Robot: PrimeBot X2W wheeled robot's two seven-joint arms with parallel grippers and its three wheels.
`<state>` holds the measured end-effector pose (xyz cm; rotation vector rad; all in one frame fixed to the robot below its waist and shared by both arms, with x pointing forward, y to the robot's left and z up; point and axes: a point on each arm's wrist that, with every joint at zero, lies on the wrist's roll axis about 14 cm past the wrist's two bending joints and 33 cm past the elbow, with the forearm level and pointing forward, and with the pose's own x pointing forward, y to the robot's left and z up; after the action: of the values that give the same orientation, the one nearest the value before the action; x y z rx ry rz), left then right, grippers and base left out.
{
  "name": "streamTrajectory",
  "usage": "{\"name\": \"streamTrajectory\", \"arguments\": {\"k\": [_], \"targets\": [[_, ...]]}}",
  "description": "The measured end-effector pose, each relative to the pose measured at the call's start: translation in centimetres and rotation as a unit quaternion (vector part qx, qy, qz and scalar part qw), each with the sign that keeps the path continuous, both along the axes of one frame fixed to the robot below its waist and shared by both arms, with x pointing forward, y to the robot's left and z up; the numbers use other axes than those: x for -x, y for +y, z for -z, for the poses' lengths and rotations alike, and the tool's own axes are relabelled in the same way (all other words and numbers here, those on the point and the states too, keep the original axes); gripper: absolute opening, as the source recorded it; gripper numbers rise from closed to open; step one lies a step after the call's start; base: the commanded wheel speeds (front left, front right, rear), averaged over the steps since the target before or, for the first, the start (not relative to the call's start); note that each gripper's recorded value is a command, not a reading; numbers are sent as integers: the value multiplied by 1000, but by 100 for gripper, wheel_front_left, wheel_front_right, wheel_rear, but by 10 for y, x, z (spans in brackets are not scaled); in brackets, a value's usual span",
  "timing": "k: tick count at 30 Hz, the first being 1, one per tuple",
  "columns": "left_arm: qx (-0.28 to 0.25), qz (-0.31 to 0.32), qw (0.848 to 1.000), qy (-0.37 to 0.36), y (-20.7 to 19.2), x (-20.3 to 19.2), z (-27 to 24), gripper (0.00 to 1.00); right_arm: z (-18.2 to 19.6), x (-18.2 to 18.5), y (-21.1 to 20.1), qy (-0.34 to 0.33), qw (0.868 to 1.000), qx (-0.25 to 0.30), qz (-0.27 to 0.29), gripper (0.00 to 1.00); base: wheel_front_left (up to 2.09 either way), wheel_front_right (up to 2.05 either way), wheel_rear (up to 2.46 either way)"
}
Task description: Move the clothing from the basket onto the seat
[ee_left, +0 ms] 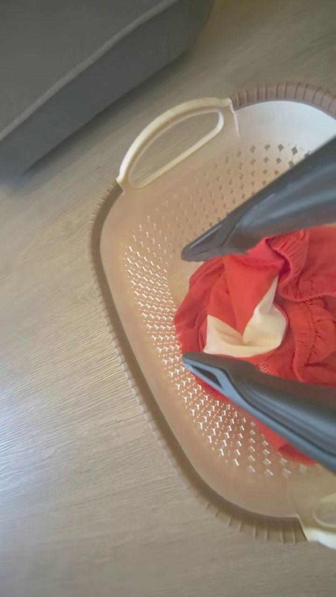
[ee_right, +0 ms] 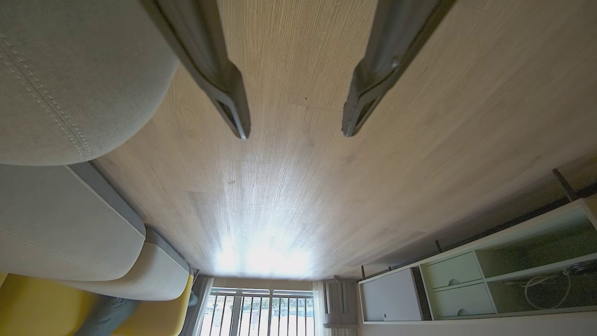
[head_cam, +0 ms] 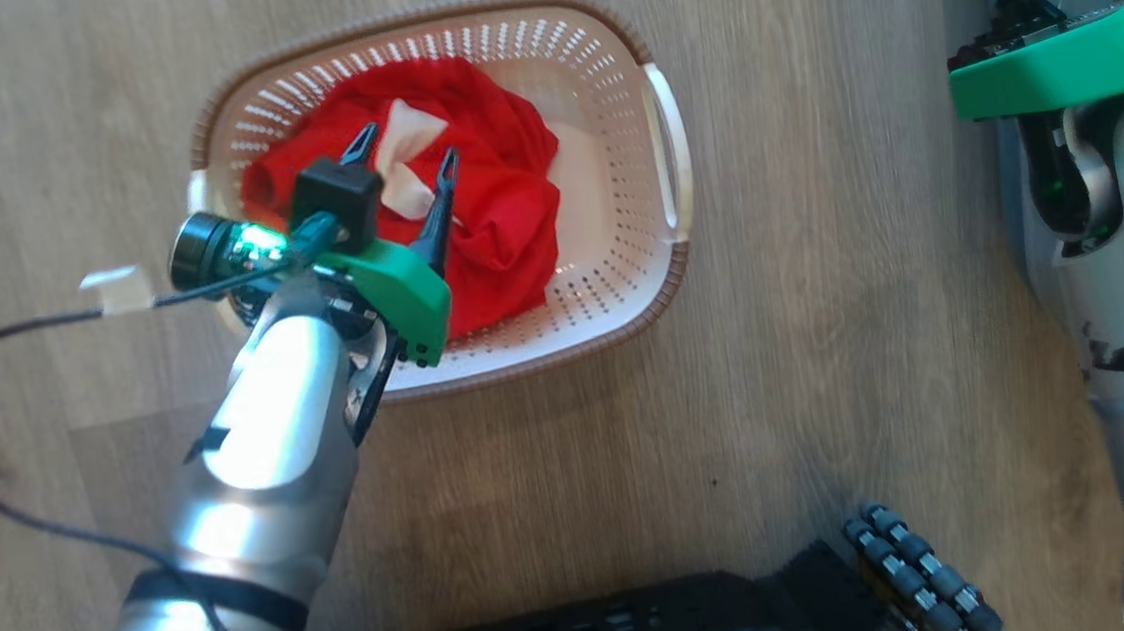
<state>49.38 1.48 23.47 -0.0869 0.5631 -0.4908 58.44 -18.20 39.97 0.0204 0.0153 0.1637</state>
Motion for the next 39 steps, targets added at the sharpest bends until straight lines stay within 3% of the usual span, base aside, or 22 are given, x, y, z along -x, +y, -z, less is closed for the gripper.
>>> {"name": "streamTrajectory", "arguments": {"k": [7, 15, 27, 30, 31, 32, 39], "targets": [[-39, 92, 994, 38, -28, 13, 44, 100, 26, 6, -11, 26, 1000, 9, 11, 100, 0, 0, 0], [-131, 207, 967, 72, -33, 35, 89, 100, 44, 9, -14, 45, 999, 10, 14, 100, 0, 0, 0], [-261, 255, 925, 105, -2, 39, 139, 100, 69, 13, -18, 66, 997, 12, 22, 100, 0, 0, 0], [-260, 256, 925, 109, -3, 39, 142, 100, 69, 12, -20, 66, 997, 14, 23, 100, 0, 0, 0], [-257, 257, 925, 109, -4, 39, 143, 56, 69, 11, -21, 65, 998, 14, 24, 100, 0, 0, 0], [-248, 254, 929, 106, -7, 38, 141, 0, 68, 11, -22, 63, 998, 14, 25, 100, 0, 0, 0], [-200, 227, 950, 76, -20, 24, 116, 0, 51, 8, -19, 47, 999, 5, 27, 100, 0, 0, 0]]}}
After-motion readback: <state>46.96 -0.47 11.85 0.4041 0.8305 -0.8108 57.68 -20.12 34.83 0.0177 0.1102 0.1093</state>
